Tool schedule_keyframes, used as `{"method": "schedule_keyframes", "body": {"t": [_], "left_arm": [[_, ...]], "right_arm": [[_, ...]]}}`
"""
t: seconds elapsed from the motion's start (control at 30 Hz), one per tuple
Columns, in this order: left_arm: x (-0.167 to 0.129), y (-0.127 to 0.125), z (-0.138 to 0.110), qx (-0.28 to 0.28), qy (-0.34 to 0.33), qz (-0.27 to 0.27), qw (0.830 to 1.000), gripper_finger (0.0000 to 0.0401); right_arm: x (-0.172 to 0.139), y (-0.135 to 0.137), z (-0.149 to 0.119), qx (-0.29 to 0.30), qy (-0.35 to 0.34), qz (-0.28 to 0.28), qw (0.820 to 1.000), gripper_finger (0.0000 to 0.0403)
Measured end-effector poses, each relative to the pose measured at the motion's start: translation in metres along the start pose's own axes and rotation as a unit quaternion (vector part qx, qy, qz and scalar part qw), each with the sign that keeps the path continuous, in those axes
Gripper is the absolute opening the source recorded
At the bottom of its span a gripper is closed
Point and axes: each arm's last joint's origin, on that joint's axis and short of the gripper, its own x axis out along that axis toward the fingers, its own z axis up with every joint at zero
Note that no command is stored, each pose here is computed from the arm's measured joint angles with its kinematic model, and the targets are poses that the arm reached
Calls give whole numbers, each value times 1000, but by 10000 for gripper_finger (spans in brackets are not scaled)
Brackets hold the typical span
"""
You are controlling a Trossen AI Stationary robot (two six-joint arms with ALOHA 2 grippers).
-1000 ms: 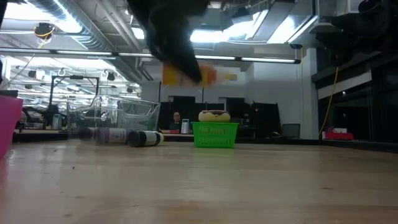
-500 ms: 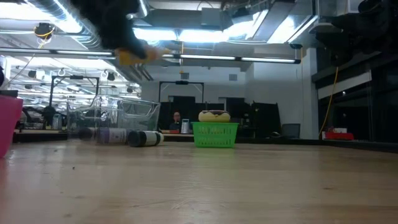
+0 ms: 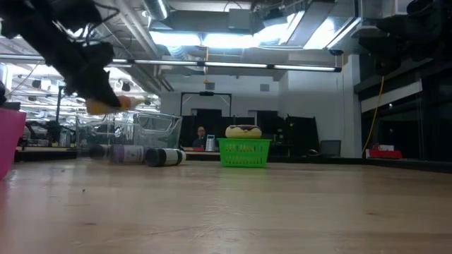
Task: Pick & Place Food Item
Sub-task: Put the yellow food coloring bottle into the transparent bin, then adjust the transparent bin
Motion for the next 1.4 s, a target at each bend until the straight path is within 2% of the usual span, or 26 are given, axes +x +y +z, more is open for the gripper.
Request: {"method": "schedule_keyframes", "body": {"t": [0.23,0.53,0.67,0.87,1.03,1.1,1.3,1.4], "left_arm": [[7,8,0,-33,-12,-1,999,164],[5,5,14,-25,-79,-29,996,220],[1,-5,24,-26,-124,-113,985,227],[-15,-27,39,-31,-208,-243,947,218],[-24,-53,35,-38,-200,-339,919,206],[-24,-65,29,-27,-180,-347,920,202],[-15,-96,3,18,-128,-309,942,196],[-6,-107,-10,21,-100,-279,955,196]], "right_arm": [[1,0,-3,0,3,-1,1000,226],[1,-1,-5,1,6,-10,1000,226],[1,-1,-5,0,6,-10,1000,226],[1,-1,-5,0,6,-10,1000,226],[1,-1,-5,0,6,-10,1000,226],[1,-1,-5,0,6,-10,1000,226],[1,-1,-5,2,6,-10,1000,226],[1,-1,-5,2,4,-10,1000,226]]}}
